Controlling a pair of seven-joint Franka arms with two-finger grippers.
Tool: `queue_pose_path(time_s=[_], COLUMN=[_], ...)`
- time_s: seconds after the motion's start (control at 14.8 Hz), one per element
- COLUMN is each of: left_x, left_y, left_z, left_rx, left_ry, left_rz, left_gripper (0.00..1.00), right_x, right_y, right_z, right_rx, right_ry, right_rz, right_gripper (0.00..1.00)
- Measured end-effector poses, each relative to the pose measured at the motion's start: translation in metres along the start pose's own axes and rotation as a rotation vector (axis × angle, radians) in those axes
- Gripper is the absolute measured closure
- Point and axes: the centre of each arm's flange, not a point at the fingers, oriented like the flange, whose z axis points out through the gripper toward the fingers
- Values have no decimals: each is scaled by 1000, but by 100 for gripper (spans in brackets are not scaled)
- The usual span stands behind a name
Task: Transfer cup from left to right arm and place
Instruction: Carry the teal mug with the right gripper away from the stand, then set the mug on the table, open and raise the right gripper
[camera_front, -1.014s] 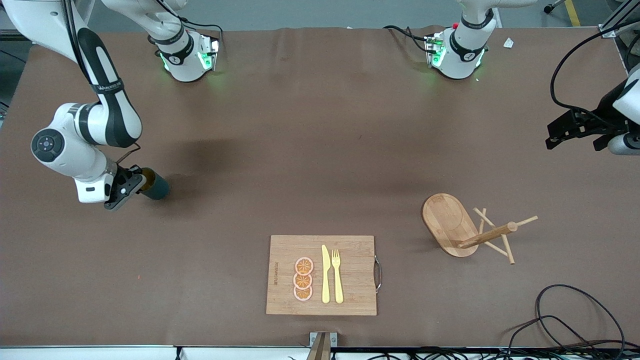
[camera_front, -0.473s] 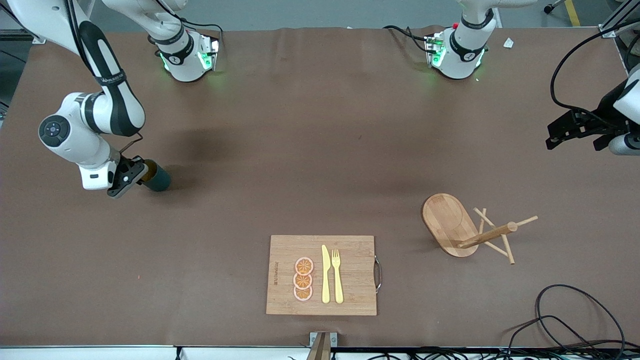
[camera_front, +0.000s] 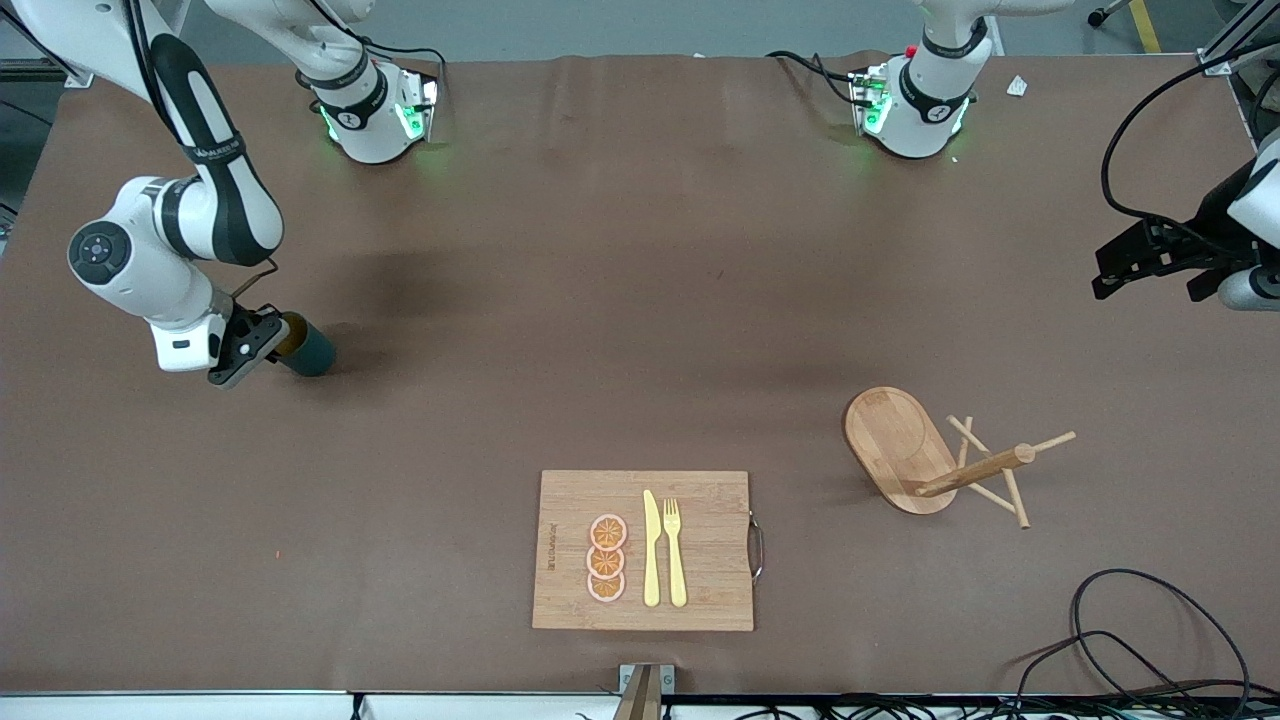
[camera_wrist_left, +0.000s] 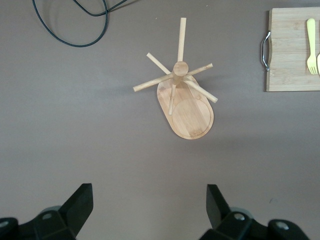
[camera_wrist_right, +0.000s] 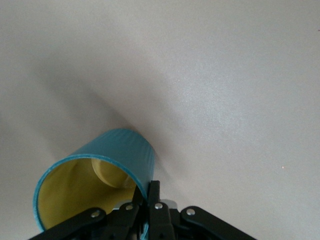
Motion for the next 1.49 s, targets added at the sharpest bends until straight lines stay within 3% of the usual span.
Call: queue_pose_path(time_s=[0.14, 0.2, 0.81, 1.49], left_x=[0, 0, 0, 0], left_y=[0, 0, 0, 0], left_z=[0, 0, 0, 0], left_rx=[0, 0, 0, 0], left_ry=[0, 0, 0, 0], left_rz=[0, 0, 0, 0], left_gripper=[0, 0, 0, 0], right_x=[0, 0, -2, 17], right_y=[-1, -1, -1, 30], right_z=[0, 1, -29, -157], right_rx=[1, 2, 36, 53], right_ry=[-1, -1, -19, -54], right_rz=[-2, -2, 55, 562], right_gripper=[93, 86, 1, 0])
